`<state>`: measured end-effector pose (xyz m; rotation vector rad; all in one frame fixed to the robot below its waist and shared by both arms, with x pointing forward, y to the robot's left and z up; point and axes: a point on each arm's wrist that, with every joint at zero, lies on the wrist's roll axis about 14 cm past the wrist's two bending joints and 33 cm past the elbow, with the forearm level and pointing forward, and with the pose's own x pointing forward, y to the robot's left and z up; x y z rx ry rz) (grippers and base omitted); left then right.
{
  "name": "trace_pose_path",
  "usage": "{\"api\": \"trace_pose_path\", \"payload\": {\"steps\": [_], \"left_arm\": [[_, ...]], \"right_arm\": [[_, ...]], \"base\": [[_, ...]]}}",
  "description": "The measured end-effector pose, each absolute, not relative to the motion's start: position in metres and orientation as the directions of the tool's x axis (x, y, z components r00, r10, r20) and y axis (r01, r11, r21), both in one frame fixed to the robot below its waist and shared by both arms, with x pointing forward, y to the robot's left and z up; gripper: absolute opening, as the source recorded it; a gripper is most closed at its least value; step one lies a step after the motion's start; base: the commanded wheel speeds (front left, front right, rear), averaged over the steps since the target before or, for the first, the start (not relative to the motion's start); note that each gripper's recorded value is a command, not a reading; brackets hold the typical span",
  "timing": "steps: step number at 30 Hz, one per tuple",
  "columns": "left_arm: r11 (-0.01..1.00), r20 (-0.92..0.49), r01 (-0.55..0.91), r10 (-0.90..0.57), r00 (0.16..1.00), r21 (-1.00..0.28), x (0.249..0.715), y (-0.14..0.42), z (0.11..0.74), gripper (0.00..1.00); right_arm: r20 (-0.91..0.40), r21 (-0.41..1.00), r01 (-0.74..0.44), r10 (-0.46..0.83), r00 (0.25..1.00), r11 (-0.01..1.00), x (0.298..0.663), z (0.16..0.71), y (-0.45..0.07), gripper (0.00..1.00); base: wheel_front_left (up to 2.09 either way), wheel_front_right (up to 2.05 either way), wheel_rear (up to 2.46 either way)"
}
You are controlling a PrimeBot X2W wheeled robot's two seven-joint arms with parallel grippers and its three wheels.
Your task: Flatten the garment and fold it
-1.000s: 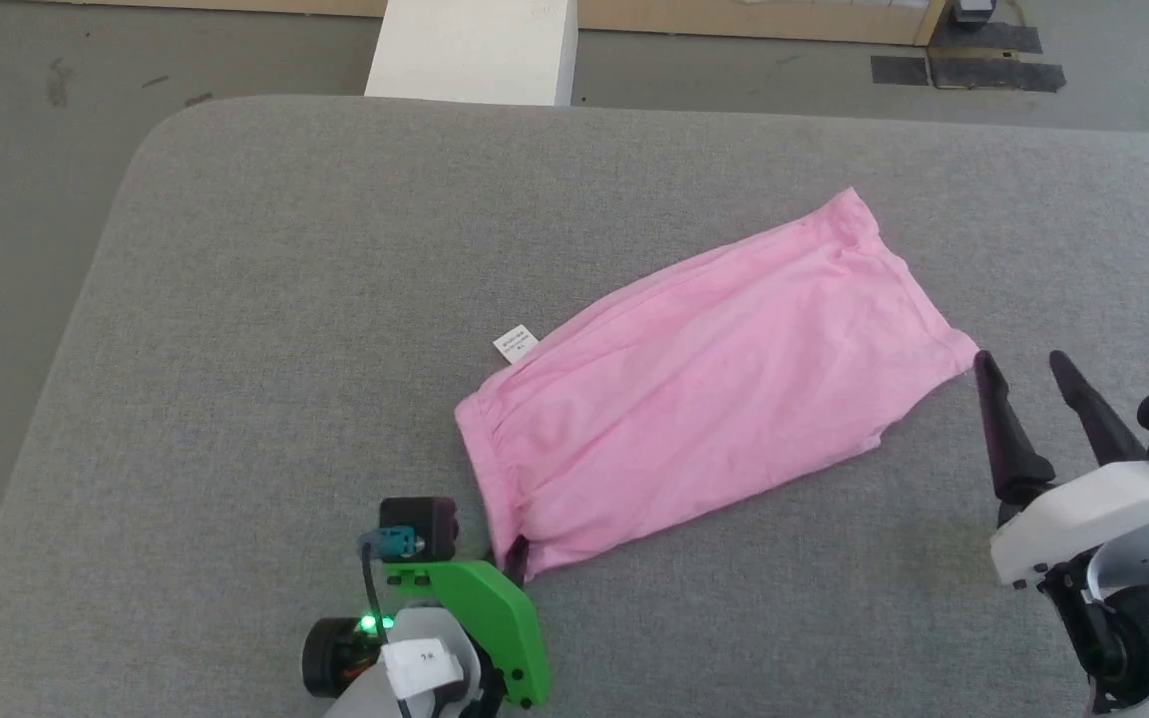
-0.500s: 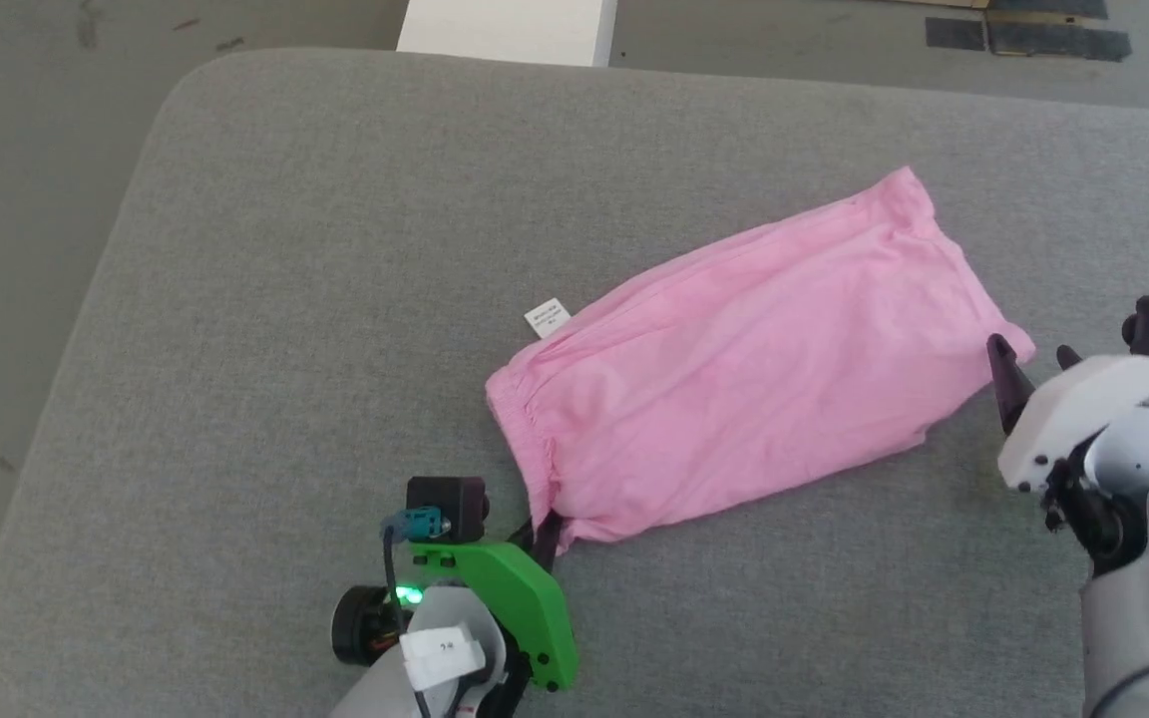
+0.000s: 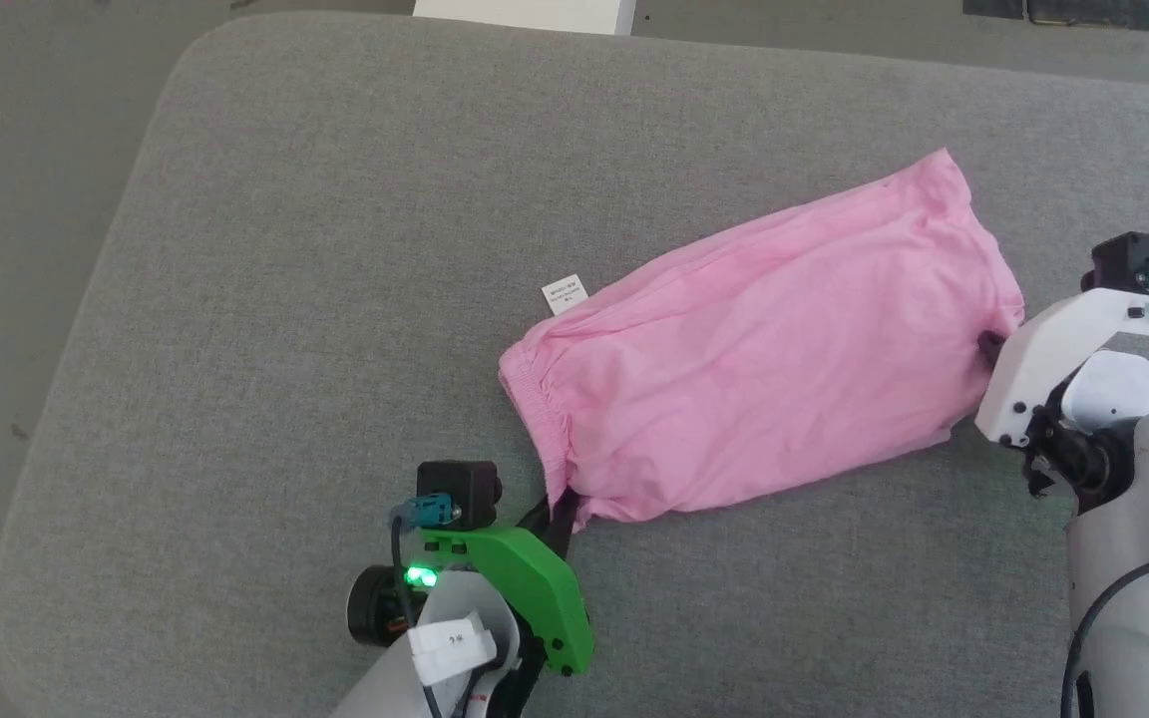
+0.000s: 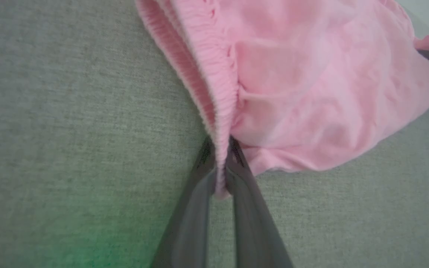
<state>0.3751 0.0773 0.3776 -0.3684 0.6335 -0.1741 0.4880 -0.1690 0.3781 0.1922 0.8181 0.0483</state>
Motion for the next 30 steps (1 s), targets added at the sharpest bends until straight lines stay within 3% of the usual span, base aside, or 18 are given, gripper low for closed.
{"api": "trace_pose_path", "payload": {"steps": [9, 16, 25, 30], "left_arm": [[0.92, -0.512, 0.07, -0.276, 0.814, -0.385, 0.376, 0.078, 0.39, 0.0], [0.918, -0.497, 0.118, -0.308, 0.811, -0.378, 0.365, 0.079, 0.405, 0.0], [0.901, -0.513, 0.194, -0.387, 0.766, -0.388, 0.35, 0.065, 0.417, 0.0], [0.891, -0.539, 0.214, -0.418, 0.732, -0.4, 0.342, 0.057, 0.413, 0.0]], "right_arm": [[-0.601, 0.209, 0.043, 0.094, 0.794, 0.977, 0.477, 0.41, -0.182, 0.0], [-0.534, 0.197, 0.076, 0.042, 0.844, 0.977, 0.432, 0.434, -0.208, 0.0], [-0.612, 0.268, 0.199, 0.007, 0.791, 0.943, 0.35, 0.408, -0.237, 0.0], [-0.644, 0.282, 0.252, -0.012, 0.765, 0.926, 0.328, 0.387, -0.242, 0.0]], "base": [[0.0, 0.0, 0.0], [0.0, 0.0, 0.0], [0.0, 0.0, 0.0], [0.0, 0.0, 0.0]]}}
